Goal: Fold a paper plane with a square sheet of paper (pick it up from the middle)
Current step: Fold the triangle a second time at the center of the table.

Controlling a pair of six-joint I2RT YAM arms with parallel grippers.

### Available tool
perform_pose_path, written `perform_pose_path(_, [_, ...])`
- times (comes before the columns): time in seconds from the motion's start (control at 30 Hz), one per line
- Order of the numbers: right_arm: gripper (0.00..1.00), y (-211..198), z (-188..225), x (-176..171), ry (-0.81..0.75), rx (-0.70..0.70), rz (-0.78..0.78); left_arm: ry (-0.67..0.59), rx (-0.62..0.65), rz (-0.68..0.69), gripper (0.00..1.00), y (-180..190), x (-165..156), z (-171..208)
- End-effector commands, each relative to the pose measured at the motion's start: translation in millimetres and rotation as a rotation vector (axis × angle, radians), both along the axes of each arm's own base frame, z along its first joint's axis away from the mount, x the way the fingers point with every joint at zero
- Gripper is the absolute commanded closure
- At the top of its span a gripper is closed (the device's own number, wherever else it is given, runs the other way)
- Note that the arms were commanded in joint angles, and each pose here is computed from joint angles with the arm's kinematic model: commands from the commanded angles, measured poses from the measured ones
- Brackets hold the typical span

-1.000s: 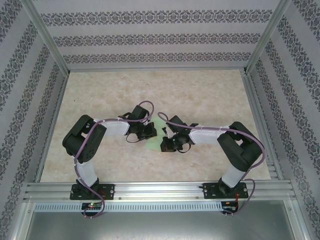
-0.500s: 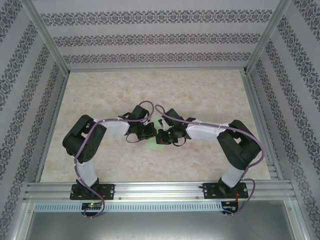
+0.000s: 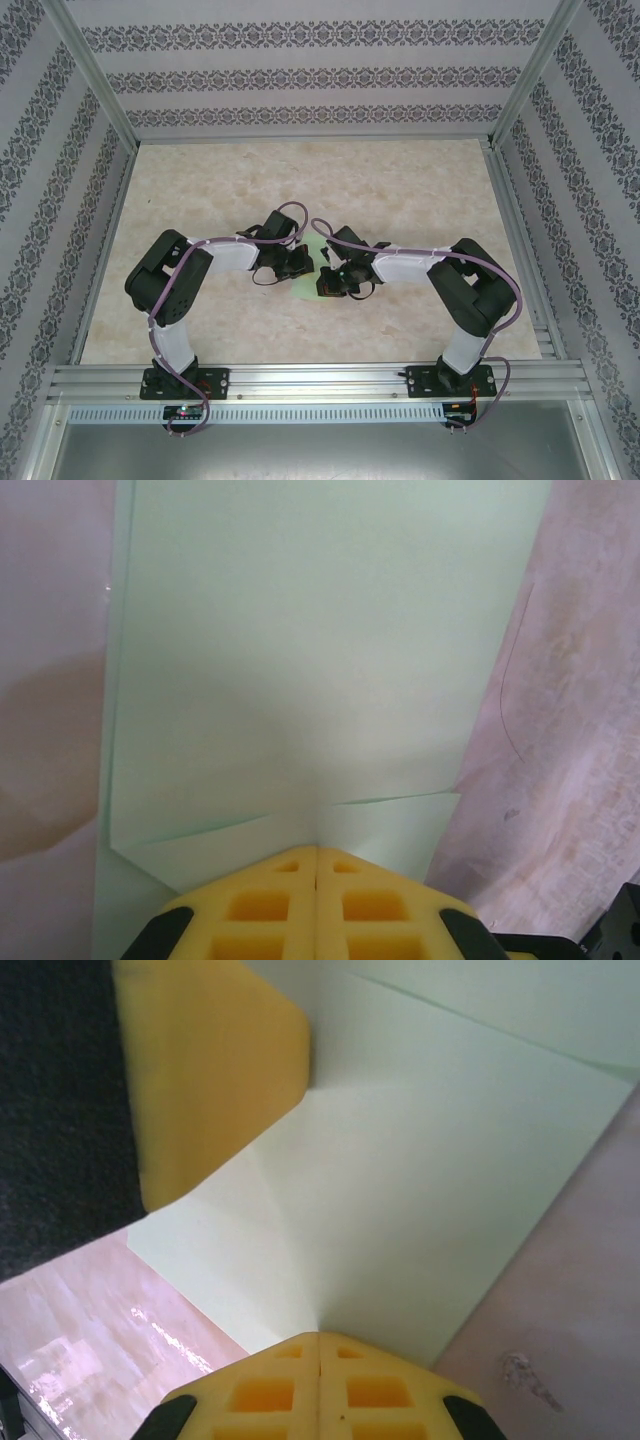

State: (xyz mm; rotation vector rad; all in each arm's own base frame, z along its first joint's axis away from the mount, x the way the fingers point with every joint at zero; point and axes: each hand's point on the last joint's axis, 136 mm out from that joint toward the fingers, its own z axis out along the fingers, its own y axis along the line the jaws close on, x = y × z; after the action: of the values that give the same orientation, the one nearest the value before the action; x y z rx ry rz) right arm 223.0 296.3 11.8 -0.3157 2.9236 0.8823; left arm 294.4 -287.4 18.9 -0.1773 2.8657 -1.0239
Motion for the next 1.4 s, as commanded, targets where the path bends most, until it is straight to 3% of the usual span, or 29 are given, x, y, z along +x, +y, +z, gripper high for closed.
perform_pose_path(0.0, [0.97,-20.1,-26.7,-17.2,0.084,-0.100,-0.034,-0.010,-0.034,-0.048,0.93,-6.6,-10.8,14.1])
perform_pose_path(0.17, [0.99,-18.6,-26.4,-14.6,0.088,-0.099,-0.054,-0.045,-0.073,-0.084,0.95,-17.9,-21.0,36.1])
perform_pose_path(0.43, [1.00,-17.1,-26.4,-14.9,0.101,-0.098,-0.060,0.021,-0.037,-0.051,0.99,-10.4,-38.2,8.8])
perform_pose_path(0.8, [1.00,-17.0,-27.6,-16.5,0.116,-0.096,-0.063,0.045,-0.064,-0.061,1.00,-20.2,-40.7,-1.5])
perform_pose_path(1.37, [1.00,-39.9,-44.8,-34.4,0.155,-0.185,-0.058,0.050,0.085,-0.022,1.00,7.8,-36.6,-30.8])
